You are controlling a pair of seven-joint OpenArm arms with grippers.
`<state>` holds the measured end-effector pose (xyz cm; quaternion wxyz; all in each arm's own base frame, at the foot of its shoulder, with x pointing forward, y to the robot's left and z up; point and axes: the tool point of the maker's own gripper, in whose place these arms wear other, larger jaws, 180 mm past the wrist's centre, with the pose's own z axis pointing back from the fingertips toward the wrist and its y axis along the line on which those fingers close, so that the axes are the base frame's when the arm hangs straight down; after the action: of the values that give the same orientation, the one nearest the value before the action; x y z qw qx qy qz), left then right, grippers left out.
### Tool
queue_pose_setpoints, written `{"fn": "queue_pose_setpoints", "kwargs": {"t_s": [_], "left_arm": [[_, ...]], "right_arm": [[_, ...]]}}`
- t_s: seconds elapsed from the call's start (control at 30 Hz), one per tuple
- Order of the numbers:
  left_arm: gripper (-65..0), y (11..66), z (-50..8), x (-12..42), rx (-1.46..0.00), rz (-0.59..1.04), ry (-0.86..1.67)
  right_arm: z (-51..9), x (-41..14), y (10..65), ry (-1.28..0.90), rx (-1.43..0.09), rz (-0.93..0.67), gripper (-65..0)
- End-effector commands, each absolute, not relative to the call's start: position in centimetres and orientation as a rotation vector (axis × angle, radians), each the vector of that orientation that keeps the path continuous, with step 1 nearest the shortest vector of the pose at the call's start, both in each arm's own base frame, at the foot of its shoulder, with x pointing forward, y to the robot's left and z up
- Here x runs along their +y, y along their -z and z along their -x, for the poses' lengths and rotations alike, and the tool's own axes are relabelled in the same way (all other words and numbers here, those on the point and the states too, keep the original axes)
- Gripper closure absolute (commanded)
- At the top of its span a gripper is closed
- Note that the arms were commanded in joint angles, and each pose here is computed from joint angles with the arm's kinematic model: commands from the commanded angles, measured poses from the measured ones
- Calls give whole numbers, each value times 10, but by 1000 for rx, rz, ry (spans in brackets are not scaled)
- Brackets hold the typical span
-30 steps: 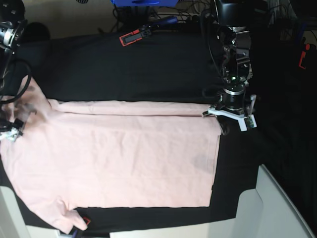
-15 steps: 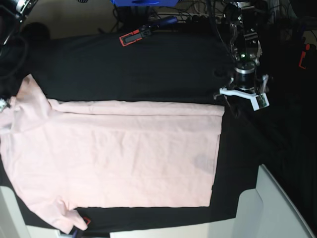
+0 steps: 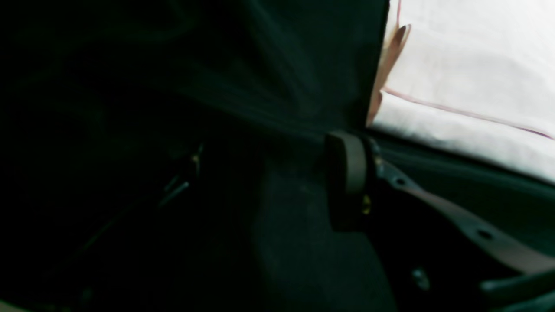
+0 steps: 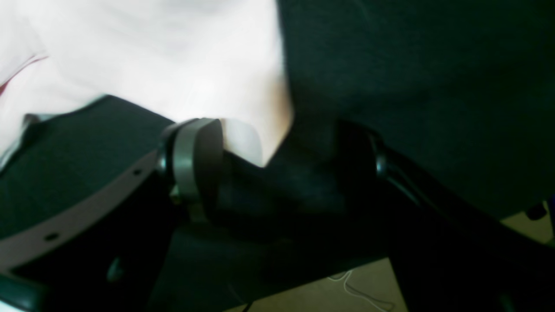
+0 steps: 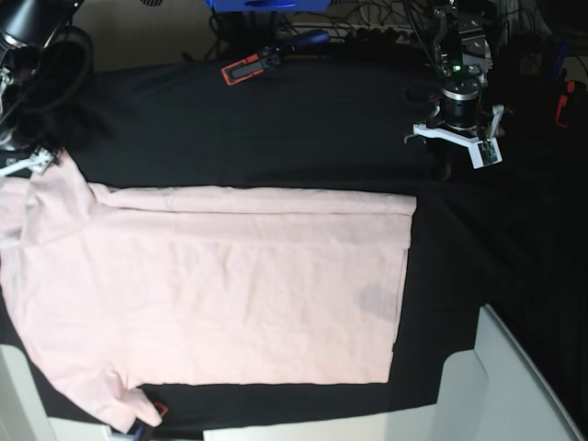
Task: Fold the T-shirt properly
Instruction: 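Lower the shirt and open both grippers, lifting them away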
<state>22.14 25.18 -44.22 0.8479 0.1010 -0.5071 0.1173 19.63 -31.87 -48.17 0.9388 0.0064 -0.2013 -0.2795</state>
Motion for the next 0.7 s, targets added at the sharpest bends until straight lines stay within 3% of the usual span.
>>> {"fn": "queue_pose_setpoints", "kwargs": {"t_s": [0.0, 0.37, 0.43, 0.57, 0.67], "left_arm": [[-341, 431, -224, 257, -1111, -231, -240], [-341, 432, -220, 261, -1105, -238, -228], [-341, 430, -220, 261, -1108, -240, -227], [-341, 428, -220, 261, -1114, -240, -225], [-341, 428, -220, 261, -1113, -240, -225]], "right_arm": [[-201, -320, 479, 574, -429, -14, -387], [-191, -309, 504, 599, -378, -54, -376], [-188, -307, 508, 604, -367, -58, -296], [-187, -302, 510, 607, -357, -69, -22], [-192, -300, 508, 603, -359, -77, -10]]}}
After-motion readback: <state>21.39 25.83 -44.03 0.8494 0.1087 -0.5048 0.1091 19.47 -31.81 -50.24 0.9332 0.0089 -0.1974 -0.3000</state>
